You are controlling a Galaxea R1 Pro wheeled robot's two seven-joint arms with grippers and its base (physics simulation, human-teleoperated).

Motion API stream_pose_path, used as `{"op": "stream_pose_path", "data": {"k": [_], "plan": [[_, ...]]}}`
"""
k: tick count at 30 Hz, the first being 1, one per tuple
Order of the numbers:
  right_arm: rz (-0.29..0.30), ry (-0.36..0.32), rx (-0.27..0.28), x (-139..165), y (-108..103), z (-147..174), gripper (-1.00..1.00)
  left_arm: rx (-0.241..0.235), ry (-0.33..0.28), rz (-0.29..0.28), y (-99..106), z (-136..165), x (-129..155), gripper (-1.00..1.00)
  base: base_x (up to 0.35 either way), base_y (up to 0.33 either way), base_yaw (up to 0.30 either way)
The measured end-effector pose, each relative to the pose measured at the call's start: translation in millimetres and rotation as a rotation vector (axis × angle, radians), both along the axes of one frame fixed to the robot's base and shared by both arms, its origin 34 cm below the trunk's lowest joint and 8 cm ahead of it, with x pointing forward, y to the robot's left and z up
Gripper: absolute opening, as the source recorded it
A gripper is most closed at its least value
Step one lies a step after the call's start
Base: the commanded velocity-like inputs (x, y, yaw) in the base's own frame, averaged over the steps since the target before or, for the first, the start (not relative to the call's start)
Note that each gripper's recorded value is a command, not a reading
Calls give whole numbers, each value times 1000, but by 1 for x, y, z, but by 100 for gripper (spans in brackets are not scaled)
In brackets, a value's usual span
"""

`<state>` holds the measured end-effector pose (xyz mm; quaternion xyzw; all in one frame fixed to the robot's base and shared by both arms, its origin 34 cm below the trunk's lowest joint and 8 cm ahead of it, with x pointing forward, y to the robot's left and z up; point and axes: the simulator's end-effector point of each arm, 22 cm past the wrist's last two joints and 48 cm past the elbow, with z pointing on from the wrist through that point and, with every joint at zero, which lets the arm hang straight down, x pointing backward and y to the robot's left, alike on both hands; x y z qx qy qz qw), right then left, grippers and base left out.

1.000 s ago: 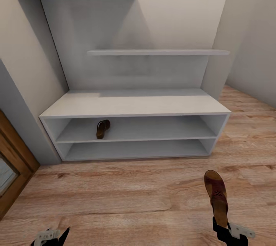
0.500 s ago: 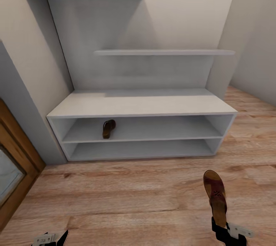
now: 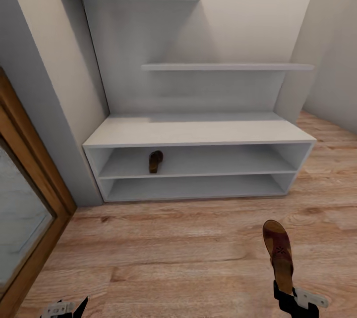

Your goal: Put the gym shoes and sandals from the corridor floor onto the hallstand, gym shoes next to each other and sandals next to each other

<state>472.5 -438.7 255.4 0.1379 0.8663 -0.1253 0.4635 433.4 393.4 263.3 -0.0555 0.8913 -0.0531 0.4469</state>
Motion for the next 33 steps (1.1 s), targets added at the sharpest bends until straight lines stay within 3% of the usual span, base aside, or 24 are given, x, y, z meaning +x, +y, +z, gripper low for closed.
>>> {"op": "stream_pose_path", "data": {"k": [16, 33], "plan": [[0, 1, -2, -1, -2, 0, -100, -1, 0, 3, 0, 0, 0, 100, -46, 264, 0], [1, 0, -3, 0, -2, 1, -100, -1, 1, 2, -1, 0, 0, 100, 0, 26, 0]]}}
